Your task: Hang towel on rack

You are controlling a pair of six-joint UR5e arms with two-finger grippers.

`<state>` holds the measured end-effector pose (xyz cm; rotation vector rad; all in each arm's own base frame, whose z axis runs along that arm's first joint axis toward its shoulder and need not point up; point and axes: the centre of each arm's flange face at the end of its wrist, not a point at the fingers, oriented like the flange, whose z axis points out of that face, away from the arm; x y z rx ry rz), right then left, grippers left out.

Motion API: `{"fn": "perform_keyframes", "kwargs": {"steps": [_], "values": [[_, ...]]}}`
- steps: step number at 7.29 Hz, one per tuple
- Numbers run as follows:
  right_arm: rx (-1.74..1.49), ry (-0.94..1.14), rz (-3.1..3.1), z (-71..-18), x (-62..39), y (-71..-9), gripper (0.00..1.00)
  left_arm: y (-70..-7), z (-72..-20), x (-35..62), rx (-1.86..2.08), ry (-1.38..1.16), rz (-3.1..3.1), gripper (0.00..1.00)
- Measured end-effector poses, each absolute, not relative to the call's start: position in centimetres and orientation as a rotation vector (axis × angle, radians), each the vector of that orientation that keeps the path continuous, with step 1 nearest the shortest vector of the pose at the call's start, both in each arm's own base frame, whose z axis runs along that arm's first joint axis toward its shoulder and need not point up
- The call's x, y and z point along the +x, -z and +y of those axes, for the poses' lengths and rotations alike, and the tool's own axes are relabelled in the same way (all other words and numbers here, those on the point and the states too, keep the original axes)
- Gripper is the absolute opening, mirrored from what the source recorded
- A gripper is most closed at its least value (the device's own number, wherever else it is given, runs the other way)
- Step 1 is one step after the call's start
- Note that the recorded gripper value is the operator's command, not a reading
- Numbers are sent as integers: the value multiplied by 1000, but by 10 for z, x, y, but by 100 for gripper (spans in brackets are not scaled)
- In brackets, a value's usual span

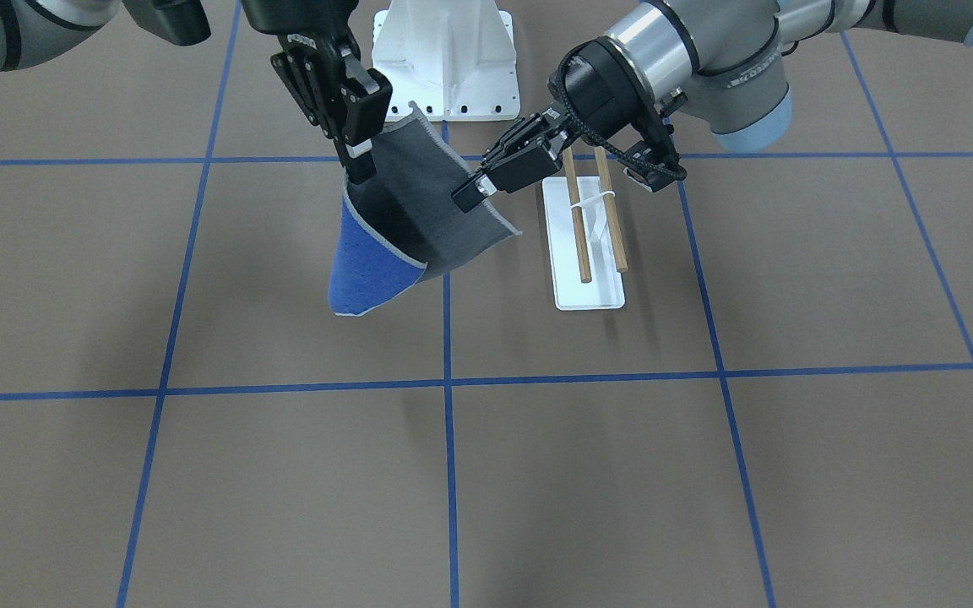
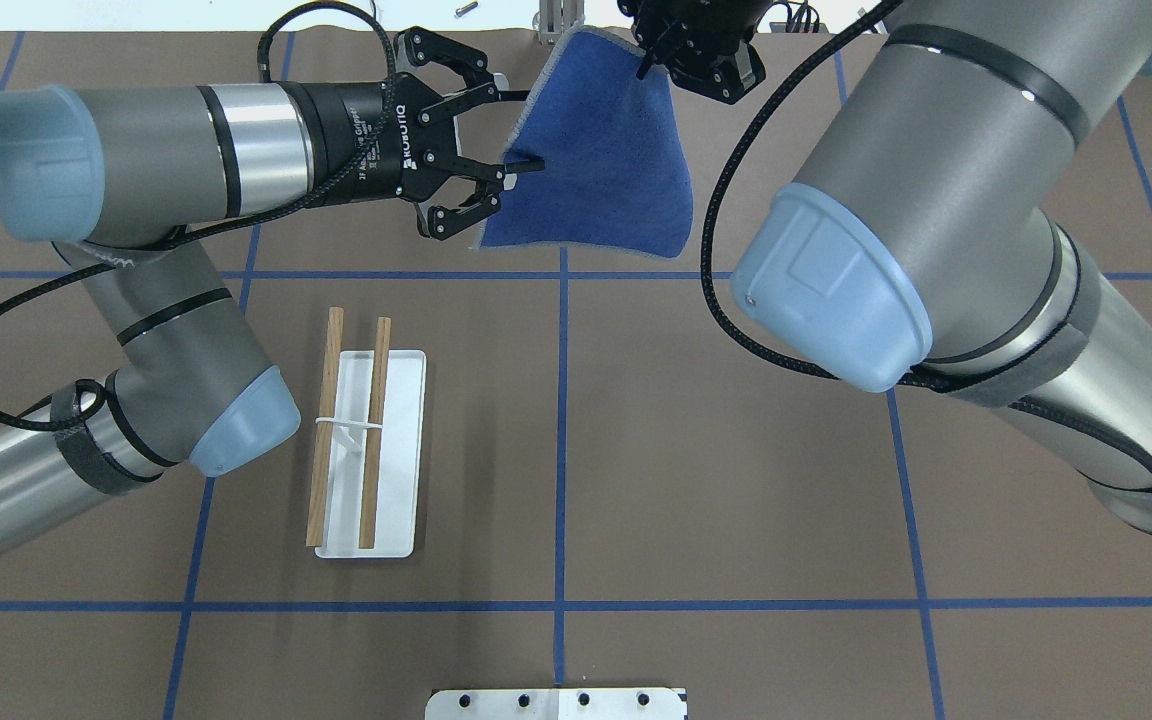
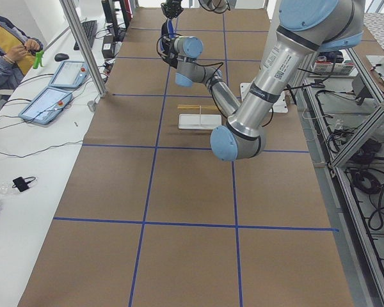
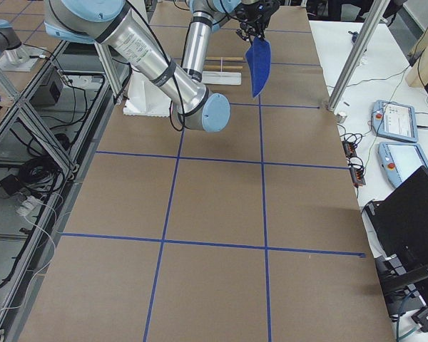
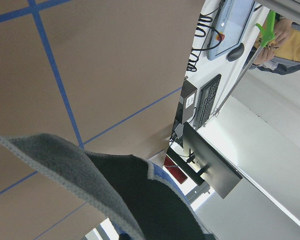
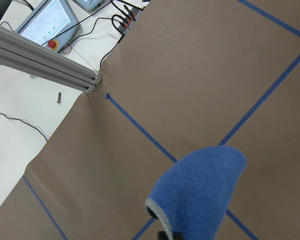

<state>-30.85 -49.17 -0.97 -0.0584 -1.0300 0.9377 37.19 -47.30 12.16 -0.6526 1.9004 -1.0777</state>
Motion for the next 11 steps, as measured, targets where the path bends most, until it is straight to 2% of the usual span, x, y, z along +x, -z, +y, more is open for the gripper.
{"fn": "perform_keyframes", "kwargs": {"steps": [1, 3, 6, 9, 11], "values": [[-58, -939, -1029, -492, -309, 9, 99, -123, -473, 372, -652, 1075, 1901, 0], [-58, -940, -1026, -491, -310, 7, 100, -129, -470, 372, -628, 1038, 1917, 0], [-57, -933, -1014, -486, -306, -11, 100, -160, -463, 394, -413, 851, 1936, 0], [-36, -893, -992, -482, -302, -33, 100, -204, -420, 420, -179, 490, 1938, 0], [-36, -890, -982, -483, -303, -39, 100, -231, -399, 406, -160, 393, 1923, 0]]}}
